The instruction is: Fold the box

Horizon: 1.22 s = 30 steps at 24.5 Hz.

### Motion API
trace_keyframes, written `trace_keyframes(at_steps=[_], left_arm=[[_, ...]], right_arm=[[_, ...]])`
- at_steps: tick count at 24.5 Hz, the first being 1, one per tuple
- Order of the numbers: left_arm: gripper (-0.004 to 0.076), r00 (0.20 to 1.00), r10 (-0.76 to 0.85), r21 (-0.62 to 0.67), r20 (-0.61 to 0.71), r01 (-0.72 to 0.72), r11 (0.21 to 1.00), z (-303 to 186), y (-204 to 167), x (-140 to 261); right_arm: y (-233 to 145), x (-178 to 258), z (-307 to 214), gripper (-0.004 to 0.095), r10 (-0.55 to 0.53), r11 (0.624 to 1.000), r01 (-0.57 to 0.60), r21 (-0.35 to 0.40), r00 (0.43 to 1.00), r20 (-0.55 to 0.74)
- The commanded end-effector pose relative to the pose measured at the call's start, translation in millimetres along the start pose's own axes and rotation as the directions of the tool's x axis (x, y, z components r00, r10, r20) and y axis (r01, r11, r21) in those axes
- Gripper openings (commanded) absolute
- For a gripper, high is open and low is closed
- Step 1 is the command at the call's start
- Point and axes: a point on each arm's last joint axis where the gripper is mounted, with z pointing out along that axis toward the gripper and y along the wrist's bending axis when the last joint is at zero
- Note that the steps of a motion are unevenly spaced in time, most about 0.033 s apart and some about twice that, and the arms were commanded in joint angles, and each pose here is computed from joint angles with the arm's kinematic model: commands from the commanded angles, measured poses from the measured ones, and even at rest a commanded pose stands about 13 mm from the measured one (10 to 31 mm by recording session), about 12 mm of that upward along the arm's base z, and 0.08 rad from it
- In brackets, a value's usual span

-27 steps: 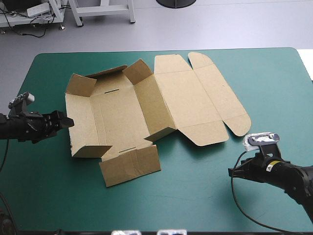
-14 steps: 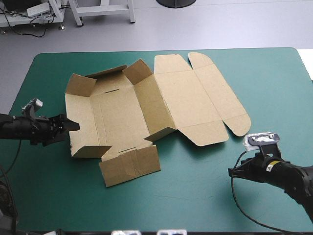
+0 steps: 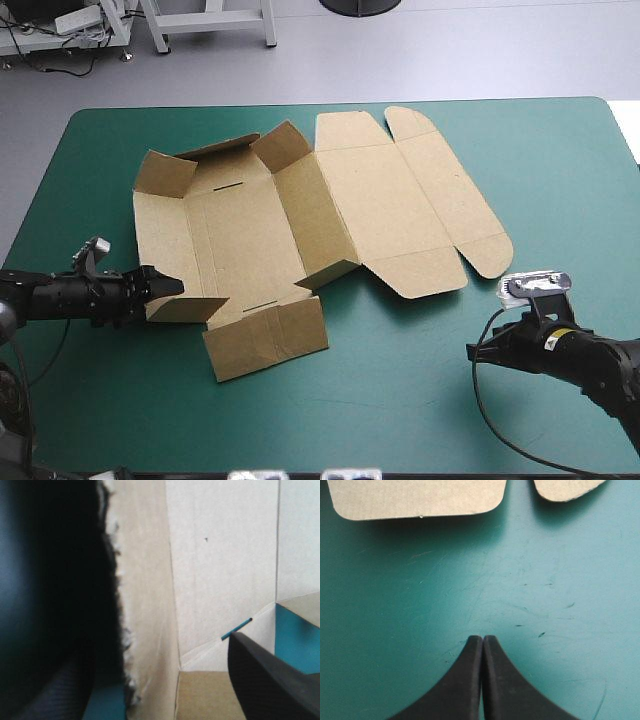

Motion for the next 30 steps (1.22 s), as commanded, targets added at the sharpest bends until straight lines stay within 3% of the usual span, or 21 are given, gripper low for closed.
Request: trace_keyframes(at_steps=[1,7,19,28,30], left_arm=[[0.0533,0.998,0.021,0.074,0.067,-0.026,0.997,-8,-14,-4],[0.0526,0.996,0.028,0.116,0.079,-0.037,0.993,-6,-16,-7],[0.0364,0.994,0.111,0.148,-0.005,-0.109,0.983,3,-21,-12],[0.0029,0.993,0.122,0.160,-0.004,-0.119,0.980,-1,-26,-16],[-0.0004,0.991,0.130,0.165,0.002,-0.129,0.978,-1,-26,-16]], right_arm=[[1,-10,-7,-0.0025,0.001,1.000,-0.001,-0.001,0.997,0.073],[1,-10,-7,-0.0025,0.001,1.000,-0.001,-0.001,0.997,0.075],[1,-9,-7,-0.0025,0.001,1.000,-0.001,-0.002,0.998,0.060],[1,-8,-7,-0.0025,0.001,1.000,-0.001,-0.004,0.999,0.047],[1,-8,-7,-0.0025,0.001,1.000,-0.001,-0.004,0.999,0.047]])
